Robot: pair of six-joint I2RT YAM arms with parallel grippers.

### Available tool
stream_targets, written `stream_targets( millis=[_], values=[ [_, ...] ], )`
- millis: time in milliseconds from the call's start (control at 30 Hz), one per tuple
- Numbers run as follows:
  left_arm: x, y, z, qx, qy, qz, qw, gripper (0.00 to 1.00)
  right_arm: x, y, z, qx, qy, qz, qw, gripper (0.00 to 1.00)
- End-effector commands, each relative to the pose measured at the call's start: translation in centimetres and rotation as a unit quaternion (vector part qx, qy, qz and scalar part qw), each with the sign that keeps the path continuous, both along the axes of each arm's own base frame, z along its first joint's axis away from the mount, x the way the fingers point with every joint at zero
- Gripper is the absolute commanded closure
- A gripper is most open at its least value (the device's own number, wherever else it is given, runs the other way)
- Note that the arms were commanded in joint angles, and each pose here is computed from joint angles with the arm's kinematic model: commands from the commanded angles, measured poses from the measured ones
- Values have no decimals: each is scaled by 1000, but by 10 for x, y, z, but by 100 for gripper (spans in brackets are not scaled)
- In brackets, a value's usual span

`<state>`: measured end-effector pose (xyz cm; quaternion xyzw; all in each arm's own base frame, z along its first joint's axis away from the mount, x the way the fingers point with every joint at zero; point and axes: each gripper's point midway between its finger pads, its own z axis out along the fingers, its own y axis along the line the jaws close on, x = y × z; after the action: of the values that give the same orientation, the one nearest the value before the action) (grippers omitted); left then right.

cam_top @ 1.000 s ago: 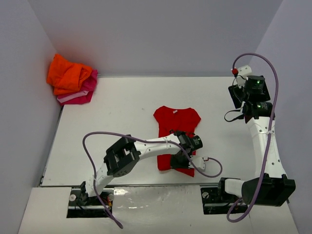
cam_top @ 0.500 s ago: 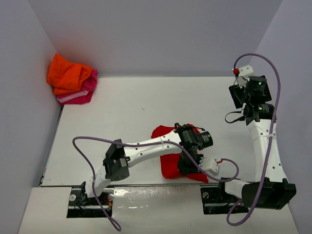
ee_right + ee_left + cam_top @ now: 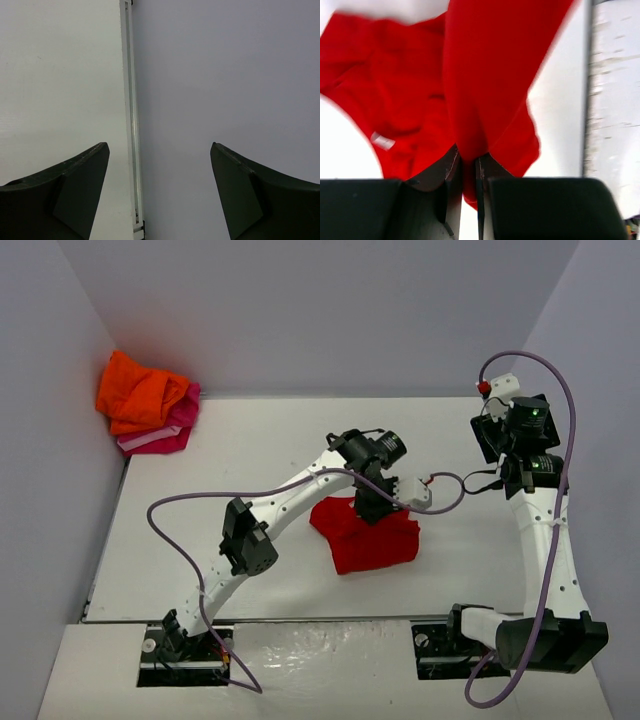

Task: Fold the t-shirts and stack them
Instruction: Fold the long partially folded tshirt into a neat square

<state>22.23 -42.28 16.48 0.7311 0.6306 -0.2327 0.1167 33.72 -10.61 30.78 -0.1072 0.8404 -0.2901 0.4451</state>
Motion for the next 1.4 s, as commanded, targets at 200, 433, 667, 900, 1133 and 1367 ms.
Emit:
stream_targets(
  millis=[200,433,667,900,1133,1367],
  values=[
    [38,70,-20,96,20,27,995,100,10,-6,-2,-9,-6,-8,1000,21],
    [123,62,-59,79,-77,89,990,58,15,-4,-11,2,0,-5,1000,21],
    [175,53,-61,42,-137,149,978,24,9,-8,-23,-7,16,-13,1000,21],
    [192,52,-31,1,-177,168,970,23,15,-1,-28,14,13,-2,1000,21],
    [195,59,-29,12,-185,159,970,27,16,1,-31,23,12,0,1000,21],
    [208,56,12,-34,-212,201,956,41,11,8,-32,34,11,15,999,20]
  ],
)
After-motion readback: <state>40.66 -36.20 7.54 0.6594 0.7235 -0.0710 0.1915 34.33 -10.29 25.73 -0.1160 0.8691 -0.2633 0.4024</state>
